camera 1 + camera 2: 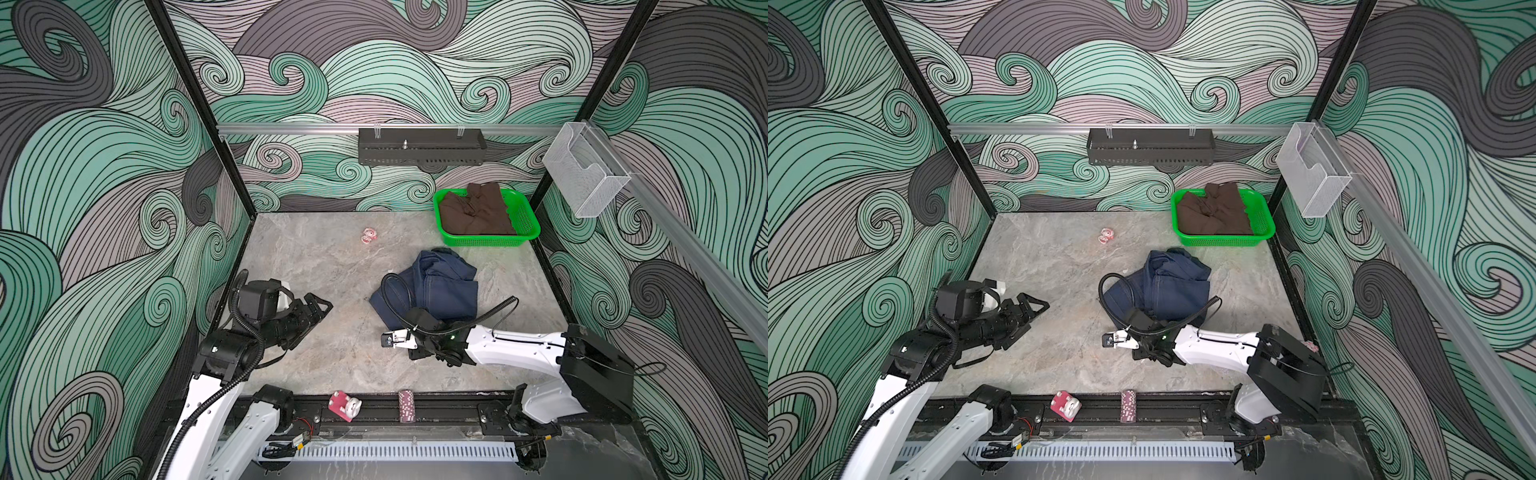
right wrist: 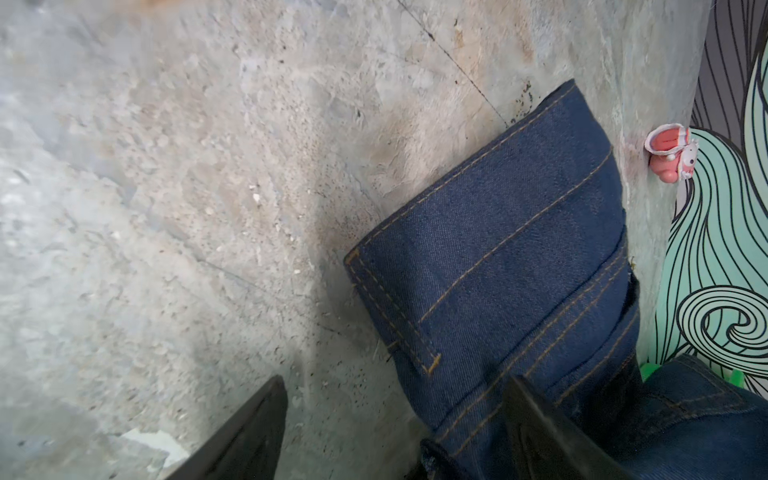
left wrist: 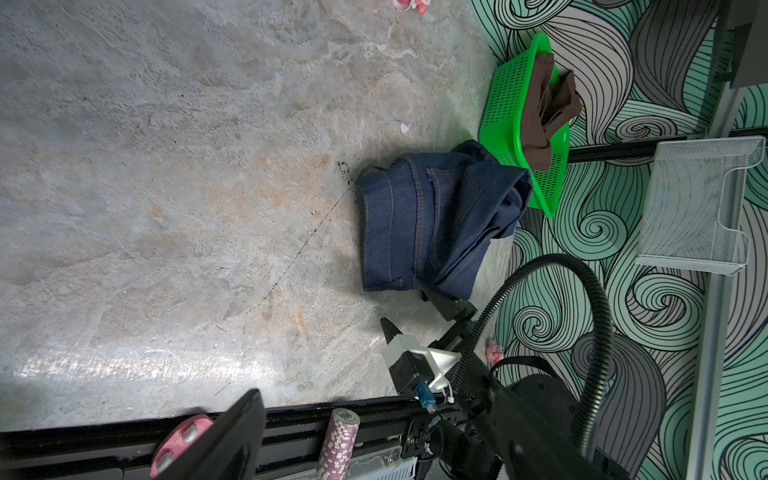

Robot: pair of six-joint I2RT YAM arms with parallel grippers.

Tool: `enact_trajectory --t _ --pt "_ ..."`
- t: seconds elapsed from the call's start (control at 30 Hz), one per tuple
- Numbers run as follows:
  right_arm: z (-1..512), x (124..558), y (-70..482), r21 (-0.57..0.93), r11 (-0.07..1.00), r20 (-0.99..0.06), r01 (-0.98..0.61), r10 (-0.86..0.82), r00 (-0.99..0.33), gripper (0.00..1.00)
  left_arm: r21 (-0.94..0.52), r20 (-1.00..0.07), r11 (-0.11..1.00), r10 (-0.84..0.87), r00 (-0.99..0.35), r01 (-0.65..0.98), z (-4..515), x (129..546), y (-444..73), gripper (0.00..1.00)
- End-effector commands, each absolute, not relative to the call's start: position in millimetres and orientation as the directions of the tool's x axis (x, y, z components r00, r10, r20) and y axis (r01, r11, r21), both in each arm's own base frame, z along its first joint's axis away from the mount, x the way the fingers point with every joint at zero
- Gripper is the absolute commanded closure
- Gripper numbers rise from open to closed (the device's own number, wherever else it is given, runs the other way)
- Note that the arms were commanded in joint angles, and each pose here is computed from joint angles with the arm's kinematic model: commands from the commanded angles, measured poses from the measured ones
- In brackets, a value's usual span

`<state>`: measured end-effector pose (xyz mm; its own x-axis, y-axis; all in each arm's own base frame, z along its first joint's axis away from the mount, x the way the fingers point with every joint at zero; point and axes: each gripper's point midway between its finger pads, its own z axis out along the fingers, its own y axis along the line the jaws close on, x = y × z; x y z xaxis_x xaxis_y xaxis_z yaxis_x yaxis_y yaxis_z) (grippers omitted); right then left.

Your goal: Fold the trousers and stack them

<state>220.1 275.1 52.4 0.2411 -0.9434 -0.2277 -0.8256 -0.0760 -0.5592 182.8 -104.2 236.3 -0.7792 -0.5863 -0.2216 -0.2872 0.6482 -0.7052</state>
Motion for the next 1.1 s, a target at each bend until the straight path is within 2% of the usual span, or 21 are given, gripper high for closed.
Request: enact_trajectory --t 0.0,0.3,0.47,0.53,0.7,0.77,0.87,0.97,1.07 --pt "58.5 232.6 282.0 -0.579 -0.049 -0.252 -0.814 -0.938 0.236 0.18 -0.703 -0.264 0.663 -0.58 -0.771 -0.257 248.4 186.8 -102.2 0.11" --pt "38.5 251.9 283.3 -0.555 -0.04 -0.238 -0.831 -0.949 0.205 0.22 -0.686 -0.284 0.685 -0.562 -0.777 -0.245 251.1 195.7 -101.9 0.11" --pt "38.1 266.2 293.4 -0.581 -0.021 -0.239 -0.814 -0.951 0.195 0.36 -0.68 -0.303 0.694 -0.558 -0.773 -0.234 255.8 199.9 -101.0 0.11" --pt "46.3 272.1 301.8 -0.594 0.001 -0.265 -0.804 -0.944 0.194 0.48 -0.673 -0.316 0.704 -0.553 -0.771 -0.229 257.9 201.1 -99.5 0.11" --pt "89.3 289.7 320.9 -0.627 0.101 -0.35 -0.772 -0.922 0.164 0.91 -0.651 -0.357 0.727 -0.546 -0.758 -0.217 267.0 202.6 -93.8 0.1" --pt "125.5 293.1 328.0 -0.606 0.169 -0.417 -0.778 -0.9 0.13 1.0 -0.64 -0.376 0.74 -0.537 -0.755 -0.207 272.5 202.8 -91.8 0.1" --pt "204.7 307.9 327.1 -0.527 0.387 -0.588 -0.757 -0.809 -0.005 1.0 -0.627 -0.407 0.755 -0.529 -0.745 -0.193 281.9 205.4 -88.8 0.09" --pt "286.0 331.0 300.2 -0.393 0.661 -0.737 -0.639 -0.642 -0.21 1.0 -0.655 -0.402 0.737 -0.524 -0.751 -0.164 288.6 210.6 -96.7 0.09" --pt "353.5 345.2 264.4 -0.232 0.845 -0.823 -0.481 -0.434 -0.366 1.0 -0.679 -0.386 0.718 -0.529 -0.756 -0.155 291.2 215.2 -102.8 0.1"
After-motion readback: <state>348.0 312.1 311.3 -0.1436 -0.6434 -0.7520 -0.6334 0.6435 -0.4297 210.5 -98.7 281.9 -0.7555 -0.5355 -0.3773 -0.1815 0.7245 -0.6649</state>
